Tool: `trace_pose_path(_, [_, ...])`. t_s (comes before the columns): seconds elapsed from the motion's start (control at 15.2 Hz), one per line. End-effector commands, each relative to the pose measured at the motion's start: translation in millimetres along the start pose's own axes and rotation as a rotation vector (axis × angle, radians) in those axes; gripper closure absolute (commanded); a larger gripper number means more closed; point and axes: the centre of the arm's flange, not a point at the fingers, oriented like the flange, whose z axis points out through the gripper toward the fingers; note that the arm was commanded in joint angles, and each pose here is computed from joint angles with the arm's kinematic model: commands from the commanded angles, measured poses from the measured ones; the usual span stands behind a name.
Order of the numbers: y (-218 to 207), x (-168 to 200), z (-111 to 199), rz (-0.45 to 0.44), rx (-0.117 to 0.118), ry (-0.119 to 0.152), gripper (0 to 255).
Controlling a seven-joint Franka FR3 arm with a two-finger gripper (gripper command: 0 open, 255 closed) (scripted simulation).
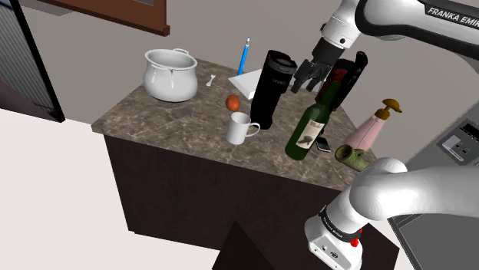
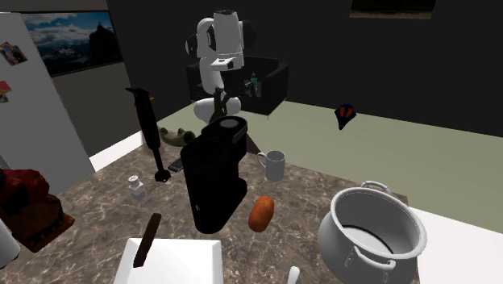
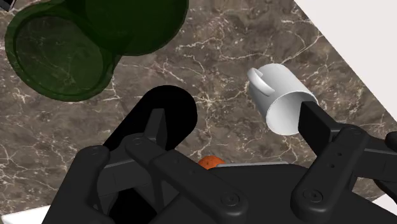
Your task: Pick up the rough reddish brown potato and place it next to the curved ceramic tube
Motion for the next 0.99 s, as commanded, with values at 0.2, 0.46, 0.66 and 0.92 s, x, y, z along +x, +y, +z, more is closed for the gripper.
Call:
trace_pose_path(0.2, [-17,29,24,0.083,-0.024,0.0,0])
trace_pose_path(0.46, [-35,69,57,0.194,-0.056,-0.001,0])
trace_pose_path(0.66, [-45,100,82,0.278,-0.081,-0.001,0])
trace_pose_path(0.92, [-53,143,115,0.389,-0.113,-0.001,0])
